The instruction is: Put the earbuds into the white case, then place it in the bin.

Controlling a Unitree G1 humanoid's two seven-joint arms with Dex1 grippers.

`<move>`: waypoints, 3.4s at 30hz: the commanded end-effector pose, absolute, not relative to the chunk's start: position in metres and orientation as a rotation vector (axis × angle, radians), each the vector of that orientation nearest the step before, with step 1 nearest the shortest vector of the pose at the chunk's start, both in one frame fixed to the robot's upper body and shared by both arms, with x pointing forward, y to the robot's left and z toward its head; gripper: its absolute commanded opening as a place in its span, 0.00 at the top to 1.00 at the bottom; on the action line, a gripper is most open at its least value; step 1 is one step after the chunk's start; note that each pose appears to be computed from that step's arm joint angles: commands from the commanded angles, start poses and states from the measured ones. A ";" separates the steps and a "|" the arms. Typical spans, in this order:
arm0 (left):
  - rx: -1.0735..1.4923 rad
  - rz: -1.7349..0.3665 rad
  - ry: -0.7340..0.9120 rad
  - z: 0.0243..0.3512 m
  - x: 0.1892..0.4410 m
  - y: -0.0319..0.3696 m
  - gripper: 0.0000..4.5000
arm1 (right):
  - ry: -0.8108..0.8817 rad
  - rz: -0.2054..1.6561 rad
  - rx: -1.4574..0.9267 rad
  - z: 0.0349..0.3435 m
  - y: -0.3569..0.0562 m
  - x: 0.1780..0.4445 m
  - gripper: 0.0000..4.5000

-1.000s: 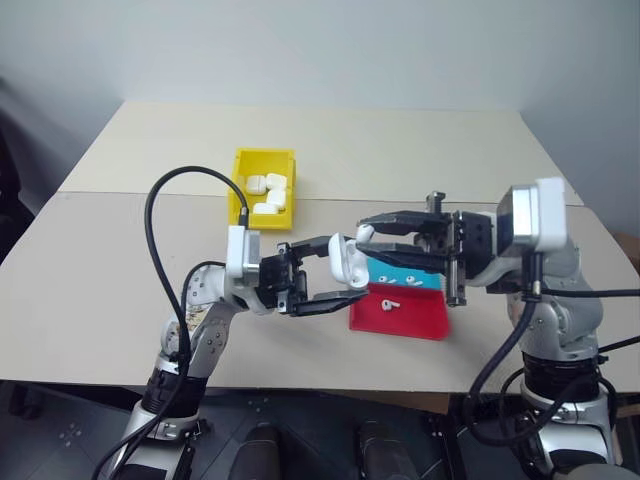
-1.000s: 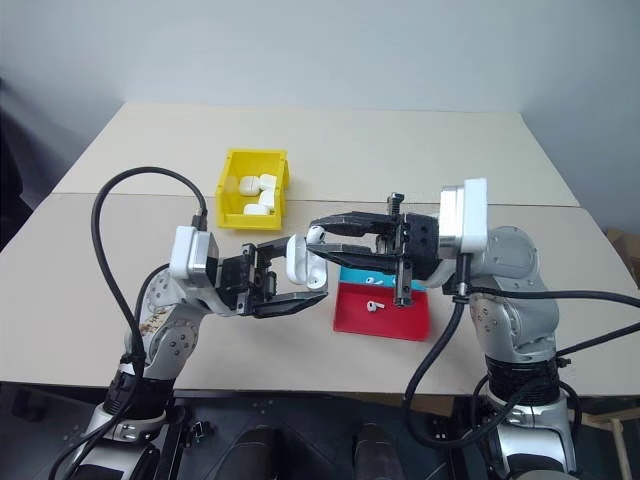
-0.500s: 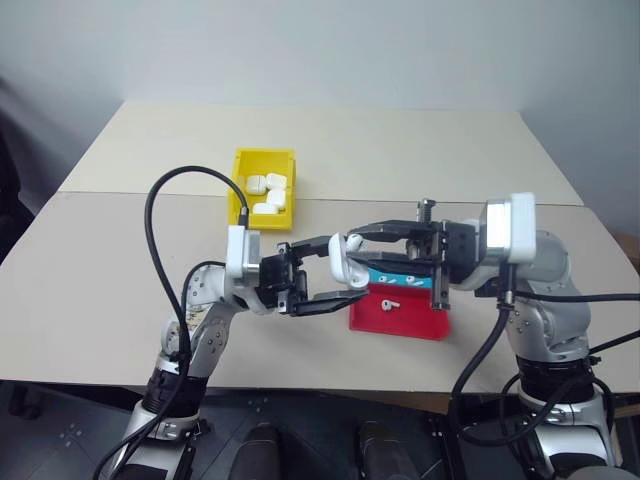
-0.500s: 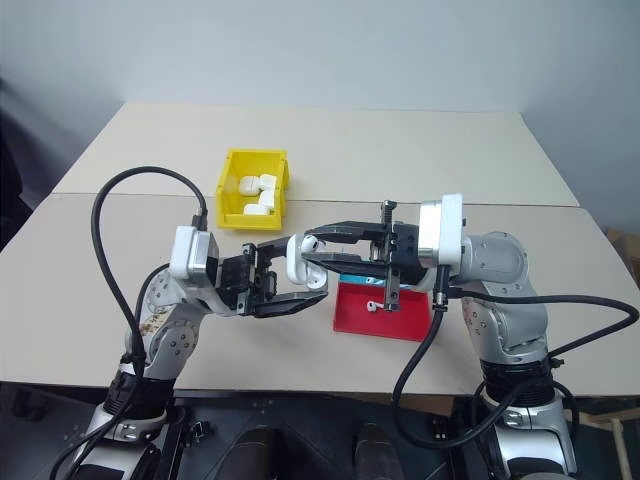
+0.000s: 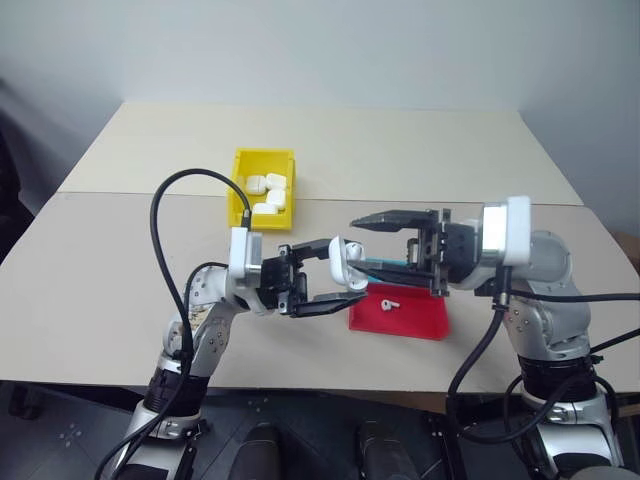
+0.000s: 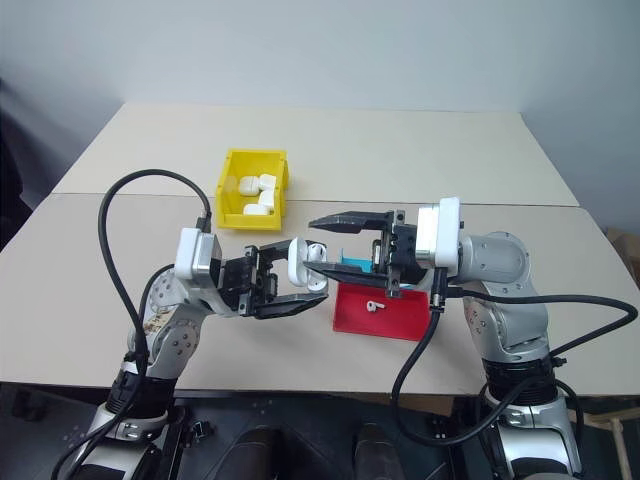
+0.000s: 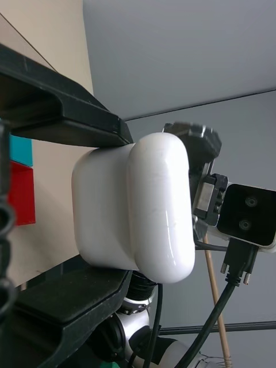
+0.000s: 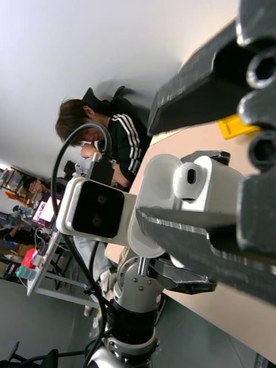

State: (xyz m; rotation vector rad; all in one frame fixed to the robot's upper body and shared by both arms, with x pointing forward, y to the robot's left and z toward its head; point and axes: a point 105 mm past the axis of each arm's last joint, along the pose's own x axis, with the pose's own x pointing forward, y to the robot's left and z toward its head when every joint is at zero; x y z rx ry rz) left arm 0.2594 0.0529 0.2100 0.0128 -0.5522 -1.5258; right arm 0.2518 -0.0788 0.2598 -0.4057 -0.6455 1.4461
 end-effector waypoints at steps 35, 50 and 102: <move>0.328 -1.261 -0.365 0.146 0.239 0.117 0.38 | 0.469 1.290 -1.348 0.203 -0.136 0.375 0.29; 0.326 -1.248 -0.368 0.144 0.239 0.112 0.38 | 0.562 1.296 -1.422 0.182 -0.153 0.379 0.29; 0.347 -1.234 -0.382 0.145 0.244 0.108 0.38 | 0.595 1.324 -1.453 0.154 -0.149 0.378 0.66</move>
